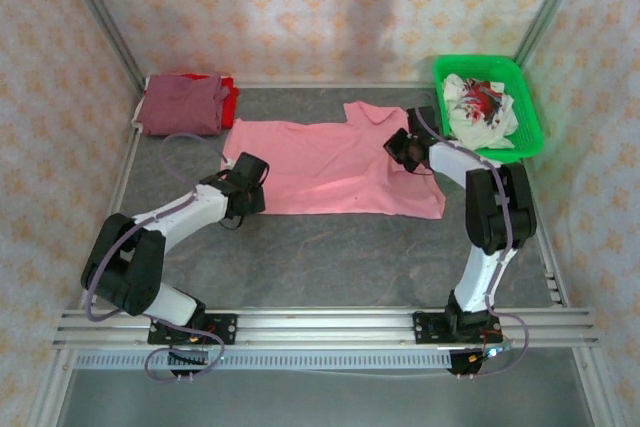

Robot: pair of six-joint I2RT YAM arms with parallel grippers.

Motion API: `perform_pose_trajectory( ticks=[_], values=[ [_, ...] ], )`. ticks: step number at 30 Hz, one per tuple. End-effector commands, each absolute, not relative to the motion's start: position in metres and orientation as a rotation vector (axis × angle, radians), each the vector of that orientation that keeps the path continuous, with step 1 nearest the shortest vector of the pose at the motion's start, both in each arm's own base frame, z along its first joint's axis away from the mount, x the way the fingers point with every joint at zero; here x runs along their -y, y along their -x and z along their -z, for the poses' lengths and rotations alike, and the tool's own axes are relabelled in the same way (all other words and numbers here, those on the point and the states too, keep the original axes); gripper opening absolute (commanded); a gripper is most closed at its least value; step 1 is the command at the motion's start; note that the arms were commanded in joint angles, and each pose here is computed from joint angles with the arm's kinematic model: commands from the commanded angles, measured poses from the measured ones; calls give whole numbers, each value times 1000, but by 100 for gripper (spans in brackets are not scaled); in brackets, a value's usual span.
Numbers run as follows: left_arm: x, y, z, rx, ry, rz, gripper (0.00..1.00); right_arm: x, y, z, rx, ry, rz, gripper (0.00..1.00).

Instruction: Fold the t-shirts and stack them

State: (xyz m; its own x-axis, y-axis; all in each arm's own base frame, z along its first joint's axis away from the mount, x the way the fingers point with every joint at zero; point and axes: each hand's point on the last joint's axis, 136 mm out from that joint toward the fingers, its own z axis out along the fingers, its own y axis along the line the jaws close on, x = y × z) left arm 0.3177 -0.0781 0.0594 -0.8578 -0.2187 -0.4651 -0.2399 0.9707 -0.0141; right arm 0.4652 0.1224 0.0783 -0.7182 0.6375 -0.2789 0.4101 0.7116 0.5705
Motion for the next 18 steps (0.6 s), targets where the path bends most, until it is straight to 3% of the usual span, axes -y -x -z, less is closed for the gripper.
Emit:
perform_pose_trajectory(
  ticks=[1,4,7,18],
  values=[
    [75,-321,-59,-2630,317,-108,49,-129,-472,-86,-2506,-681,-587,1],
    [75,-321,-58,-2633,315,-112,49,-138,-475,-95,-2554,-563,-534,3],
    [75,-322,-59,-2632,318,-106,49,-145,-471,-96,-2633,-470,-477,28],
    [68,-323,-68,-2594,344,-110,50,-126,-437,-133,-2520,-501,-471,37]
  ],
)
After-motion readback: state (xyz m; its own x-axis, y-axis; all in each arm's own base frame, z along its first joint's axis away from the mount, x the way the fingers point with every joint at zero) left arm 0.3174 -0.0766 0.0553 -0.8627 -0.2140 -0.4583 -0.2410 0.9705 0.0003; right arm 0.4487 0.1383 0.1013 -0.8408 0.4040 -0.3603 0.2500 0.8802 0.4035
